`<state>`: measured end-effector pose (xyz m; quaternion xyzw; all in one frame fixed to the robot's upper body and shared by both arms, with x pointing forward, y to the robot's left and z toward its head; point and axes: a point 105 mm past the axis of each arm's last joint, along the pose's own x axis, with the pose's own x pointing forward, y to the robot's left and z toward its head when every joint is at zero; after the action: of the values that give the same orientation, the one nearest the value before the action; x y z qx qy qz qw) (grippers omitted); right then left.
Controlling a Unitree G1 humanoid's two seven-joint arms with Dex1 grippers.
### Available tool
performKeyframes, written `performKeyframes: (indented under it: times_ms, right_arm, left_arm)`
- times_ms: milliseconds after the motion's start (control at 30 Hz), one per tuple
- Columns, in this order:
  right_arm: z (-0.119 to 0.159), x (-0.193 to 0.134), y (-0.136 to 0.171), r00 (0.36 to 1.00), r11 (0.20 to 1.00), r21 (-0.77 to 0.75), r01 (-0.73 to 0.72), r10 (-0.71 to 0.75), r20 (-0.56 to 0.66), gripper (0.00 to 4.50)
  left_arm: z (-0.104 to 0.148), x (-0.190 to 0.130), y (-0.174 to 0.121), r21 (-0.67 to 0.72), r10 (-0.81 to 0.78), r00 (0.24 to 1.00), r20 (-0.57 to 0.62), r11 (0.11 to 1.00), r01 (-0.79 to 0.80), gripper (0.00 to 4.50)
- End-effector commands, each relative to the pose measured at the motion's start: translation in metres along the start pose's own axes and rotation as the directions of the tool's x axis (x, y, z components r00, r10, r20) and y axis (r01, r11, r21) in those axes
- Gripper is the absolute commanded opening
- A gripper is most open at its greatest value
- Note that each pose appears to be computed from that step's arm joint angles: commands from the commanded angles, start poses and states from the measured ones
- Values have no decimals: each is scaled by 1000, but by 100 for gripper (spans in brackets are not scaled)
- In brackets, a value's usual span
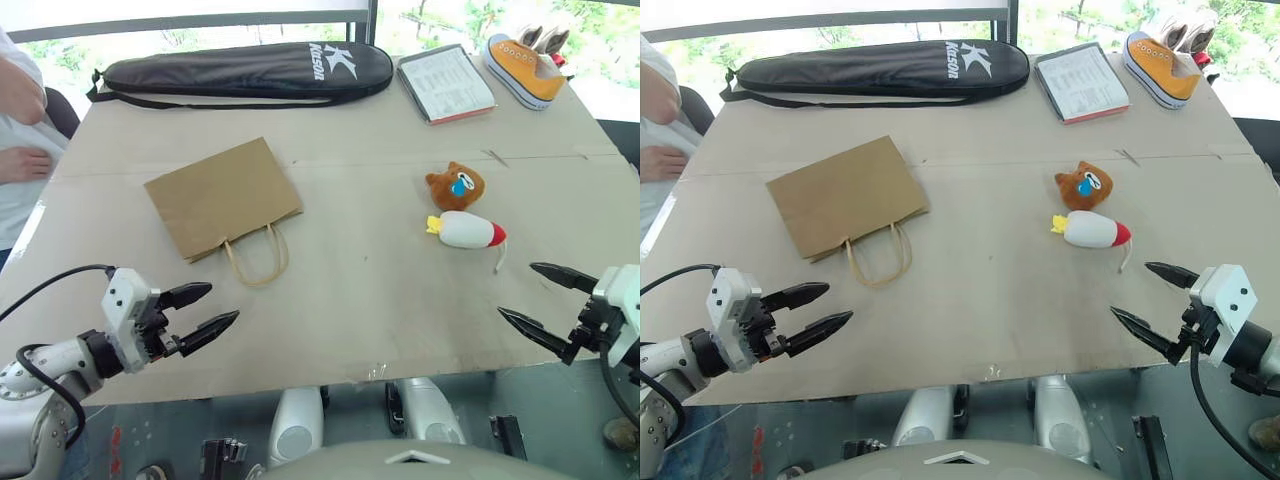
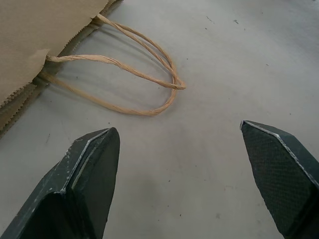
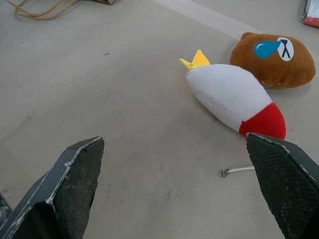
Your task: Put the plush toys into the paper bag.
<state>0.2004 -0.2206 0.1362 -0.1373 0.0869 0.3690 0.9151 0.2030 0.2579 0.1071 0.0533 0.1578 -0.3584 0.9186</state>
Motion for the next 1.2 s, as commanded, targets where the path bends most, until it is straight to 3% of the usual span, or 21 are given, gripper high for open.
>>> performKeyframes:
  times_ms: [33,133,333,400,600,667,700,767,900,967,1100,1200]
  right_arm:
    - [19,13,4,995,998,-57,-17,22,95,443]
    - [44,39,29,965,988,-72,-136,148,216,443]
    - [48,51,40,958,979,-100,-178,195,209,443]
    - [49,52,43,956,976,-104,-190,208,207,443]
    - [50,56,44,956,978,-110,-177,197,215,443]
    - [50,57,45,957,978,-115,-172,194,215,450]
    - [50,58,45,958,979,-116,-166,188,218,450]
    - [52,59,46,958,982,-117,-151,175,227,450]
    - [52,67,43,965,992,-59,-109,120,234,450]
    - [51,70,40,968,995,-30,-93,98,232,362]
    - [58,107,49,959,990,-31,-134,138,248,170]
    - [65,142,49,956,987,-63,-147,158,246,41]
  left_arm:
    - [18,0,14,118,35,998,48,992,-41,421]
    - [37,-1,40,308,88,992,90,945,-112,421]
    - [42,-1,57,563,85,994,67,819,-108,421]
    - [42,6,57,671,62,997,36,738,-70,421]
    - [50,41,63,788,17,999,40,614,-42,421]
    - [52,51,62,792,-10,998,56,609,-39,369]
    - [53,56,60,789,-25,997,67,614,-38,364]
    - [53,63,55,772,-65,995,78,636,-19,280]
    - [67,70,52,517,-115,966,232,856,-22,99]
    - [73,70,50,459,-137,955,262,889,2,3]
    - [98,76,38,275,-198,906,375,957,95,0]
    - [110,78,31,232,-228,886,404,962,142,0]
